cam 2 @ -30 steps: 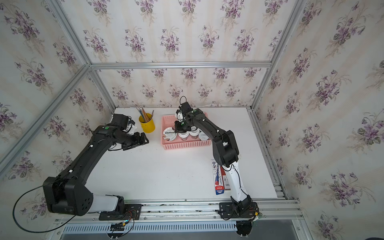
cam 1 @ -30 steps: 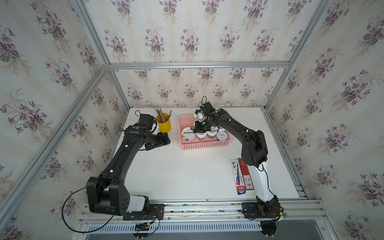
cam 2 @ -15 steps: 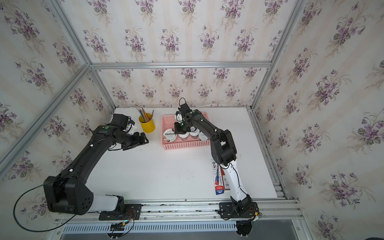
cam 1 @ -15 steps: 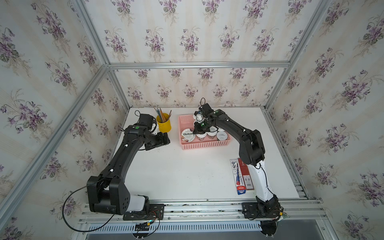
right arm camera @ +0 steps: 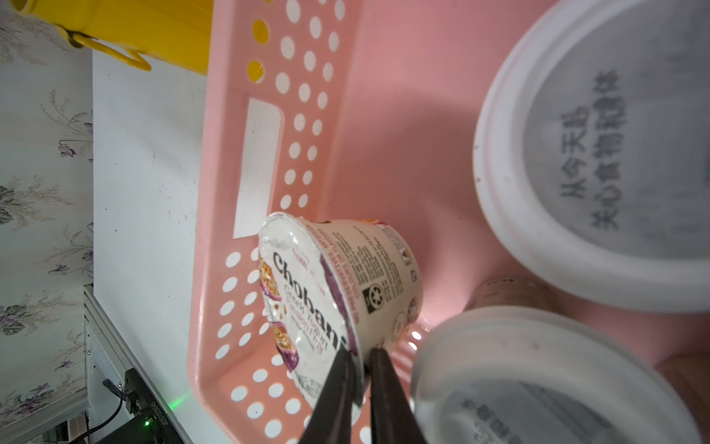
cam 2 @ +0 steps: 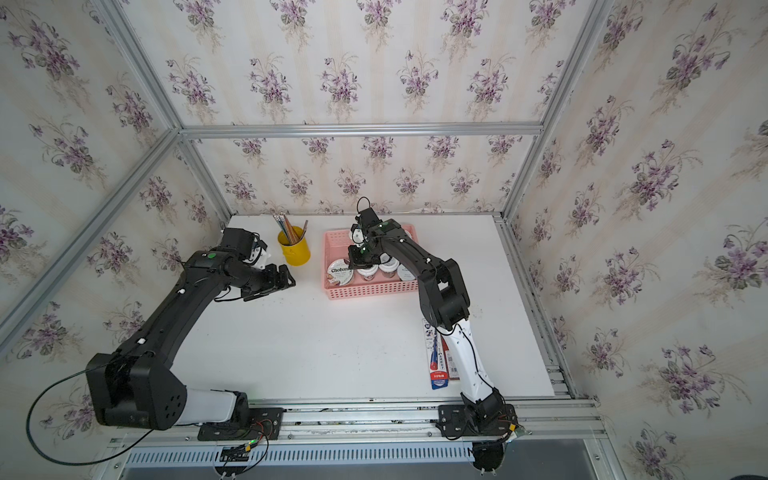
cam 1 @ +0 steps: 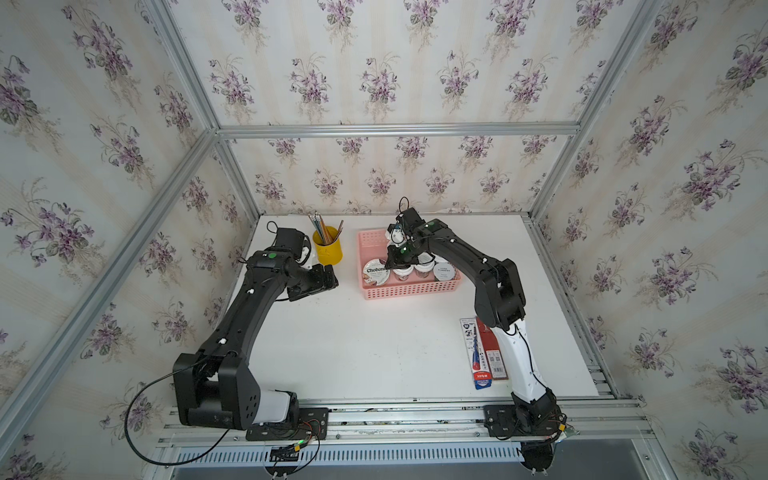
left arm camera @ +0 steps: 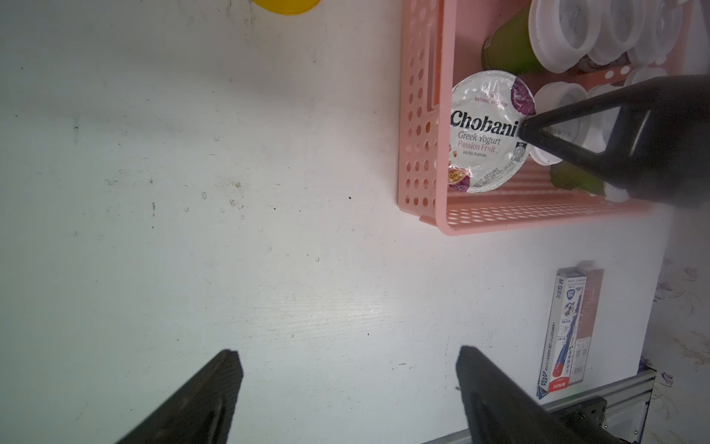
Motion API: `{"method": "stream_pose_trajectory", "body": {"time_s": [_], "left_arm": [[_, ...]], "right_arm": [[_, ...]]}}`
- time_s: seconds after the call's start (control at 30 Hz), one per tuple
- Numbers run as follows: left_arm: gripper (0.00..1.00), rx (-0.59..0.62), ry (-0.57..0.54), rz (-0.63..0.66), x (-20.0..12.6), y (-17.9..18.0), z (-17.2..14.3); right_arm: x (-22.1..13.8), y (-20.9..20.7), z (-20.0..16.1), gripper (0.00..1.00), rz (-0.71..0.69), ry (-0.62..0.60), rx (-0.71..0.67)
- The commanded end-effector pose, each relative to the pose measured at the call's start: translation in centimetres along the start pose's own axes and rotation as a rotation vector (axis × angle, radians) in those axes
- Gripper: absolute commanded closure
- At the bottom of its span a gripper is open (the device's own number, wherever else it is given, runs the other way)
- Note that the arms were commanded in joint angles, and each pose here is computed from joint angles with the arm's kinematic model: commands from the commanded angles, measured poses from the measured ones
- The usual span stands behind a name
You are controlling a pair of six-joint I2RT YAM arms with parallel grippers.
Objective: Put the yogurt in the basket
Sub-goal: Place the yogurt in the basket, then reset both arms
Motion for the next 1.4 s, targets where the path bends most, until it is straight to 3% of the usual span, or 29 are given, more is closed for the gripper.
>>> {"method": "stream_pose_trajectory", "body": {"time_s": [0.0,0.37,0.63,0.7,0.83,0.93,1.0,1.07,1.13,1.2,1.27,1.37], "left_arm": [[0.08,0.015,-0.006,-0.002,-0.2,0.0,0.0],[0.07,0.009,-0.023,0.010,-0.6,0.3,-0.1],[0.07,0.004,-0.036,0.014,-0.9,0.5,0.0],[0.02,0.013,-0.051,0.023,-1.2,0.6,0.3],[0.01,0.040,-0.160,0.114,-3.2,1.2,1.0],[0.01,-0.033,-0.372,0.147,-5.1,1.6,1.8],[0.01,-0.080,-0.534,0.221,-6.0,2.5,2.1],[0.01,-0.022,-0.685,0.281,-7.3,2.8,2.8],[0.01,0.090,-0.801,0.329,-6.6,3.4,3.1],[0.01,0.225,-0.913,0.346,-5.2,3.5,3.1],[0.01,0.348,-0.886,0.377,-2.9,3.8,2.7],[0.01,0.454,-0.620,0.370,2.1,4.5,2.5]], "right_arm": [[0.2,-0.2,-0.1,0.84,-0.015,0.005,-0.004],[-2.0,0.9,0.8,0.66,-0.028,-0.034,-0.025],[-4.0,2.3,1.2,0.62,0.004,-0.068,-0.032],[-5.1,3.1,1.5,0.62,0.022,-0.104,-0.047],[-10.5,5.0,1.9,0.55,-0.007,-0.344,-0.126],[-16.4,4.0,0.7,0.48,-0.086,-0.648,-0.166],[-20.1,1.8,-1.2,0.37,-0.180,-0.866,-0.184],[-23.1,-1.2,-3.8,0.09,-0.318,-1.054,-0.209],[-23.6,-3.9,-6.4,0.00,-0.451,-1.129,-0.291],[-24.0,-8.0,-8.3,0.02,-0.594,-1.197,-0.217],[-23.8,-11.3,-9.3,0.00,-0.655,-1.188,-0.164],[-22.6,-16.5,-10.5,0.00,-0.753,-1.218,-0.005]]}}
Point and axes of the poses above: each gripper's point midway between its finger pads, its own x axis out along the fingers, its own y axis along the line the jaws close on, z = x × y, the point moved 4 cm from there along -x, back along the fingers, and after that the axes turned 9 degrees about x, right-handed, at the moved point
